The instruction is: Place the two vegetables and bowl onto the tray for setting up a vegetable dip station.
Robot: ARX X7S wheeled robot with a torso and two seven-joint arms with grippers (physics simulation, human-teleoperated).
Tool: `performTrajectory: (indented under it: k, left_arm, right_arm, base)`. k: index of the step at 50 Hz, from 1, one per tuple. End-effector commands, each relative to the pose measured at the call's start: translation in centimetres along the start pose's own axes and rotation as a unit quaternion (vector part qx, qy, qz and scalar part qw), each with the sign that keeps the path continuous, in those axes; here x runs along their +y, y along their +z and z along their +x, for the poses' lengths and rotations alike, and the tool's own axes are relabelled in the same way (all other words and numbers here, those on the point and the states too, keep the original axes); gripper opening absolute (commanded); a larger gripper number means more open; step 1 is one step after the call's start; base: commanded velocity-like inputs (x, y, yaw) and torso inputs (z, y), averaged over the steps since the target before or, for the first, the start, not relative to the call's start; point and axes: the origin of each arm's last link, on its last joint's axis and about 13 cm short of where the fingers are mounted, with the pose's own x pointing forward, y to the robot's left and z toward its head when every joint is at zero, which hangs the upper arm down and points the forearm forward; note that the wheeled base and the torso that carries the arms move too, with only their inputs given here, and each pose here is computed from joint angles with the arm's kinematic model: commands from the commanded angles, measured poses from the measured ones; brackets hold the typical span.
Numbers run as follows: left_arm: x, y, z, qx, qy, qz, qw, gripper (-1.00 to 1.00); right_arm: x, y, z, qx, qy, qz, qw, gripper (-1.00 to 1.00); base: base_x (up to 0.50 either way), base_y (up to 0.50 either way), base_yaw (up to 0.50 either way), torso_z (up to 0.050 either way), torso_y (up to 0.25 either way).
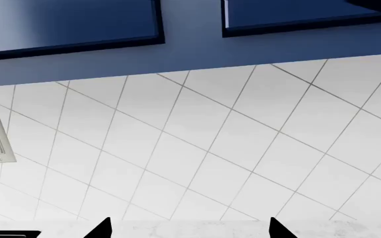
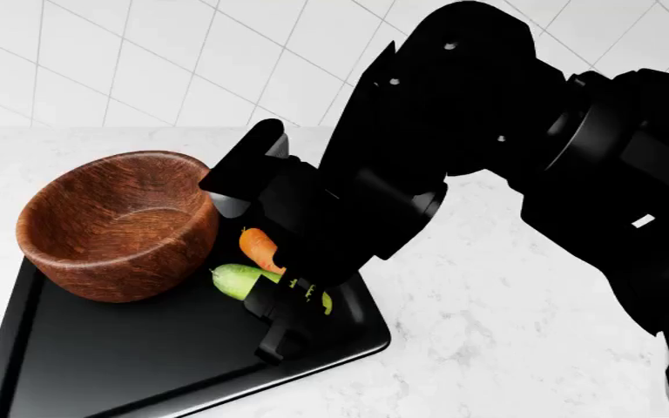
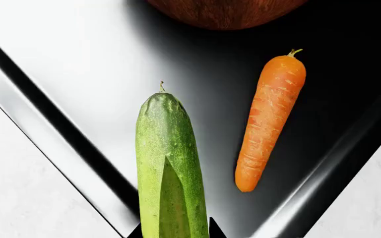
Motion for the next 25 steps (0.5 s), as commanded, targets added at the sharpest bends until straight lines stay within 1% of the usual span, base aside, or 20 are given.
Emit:
performTrajectory:
  k: [1,3,4,5,6,8,19,25]
  left_arm:
    - [0.1,-0.1,0.0,0.005,0.002,-0.001,1.0,1.0]
    - [0.1,0.0,0.0,0.005,0.002,-0.002,1.0,1.0]
    - [0.0,0.0,0.0,0.005,0.001,-0.001,1.0,1.0]
    - [0.0,-0.1,0.0,0.005,0.001,-0.001,1.0,1.0]
    - [0.0,-0.1,0.1,0.006,0.001,-0.001,1.0,1.0]
    - [0.0,-0.1,0.1,0.006,0.001,-0.001,1.0,1.0]
    - [0.2,-0.2,-0.1,0.007,0.004,-0.003,1.0,1.0]
    - [0.3,-0.1,-0.3,0.006,0.004,-0.006,1.0,1.0]
  right_arm:
    - [-0.5,0.2,0.4,0.0,0.012,0.014,1.0,-1.0]
    - [-0.5,0.2,0.3,0.0,0.017,0.019,1.0,-1.0]
    - [-0.6,0.3,0.2,-0.004,0.016,0.027,1.0,-1.0]
    - [-0.5,0.3,0.2,-0.003,0.015,0.023,1.0,-1.0]
    - [-0.6,0.3,0.1,-0.007,0.015,0.027,0.999,1.0]
    - [-0.8,0.3,-0.1,-0.008,0.011,0.032,0.999,1.0]
    - [-0.6,0.1,-0.7,-0.014,0.01,0.038,0.999,1.0]
    - [-0.3,0.0,-3.2,-0.034,-0.005,0.048,0.998,1.0]
  base:
    - [0.0,0.0,0.0,0.0,0.0]
    - [0.0,0.0,0.0,0.0,0.0]
    - [0.0,0.0,0.0,0.0,0.0]
    - [0.0,0.0,0.0,0.0,0.0]
    - [0.0,0.0,0.0,0.0,0.0]
    - [0.0,0.0,0.0,0.0,0.0]
    - [0.0,0.0,0.0,0.0,0.0]
    - [0.0,0.0,0.0,0.0,0.0]
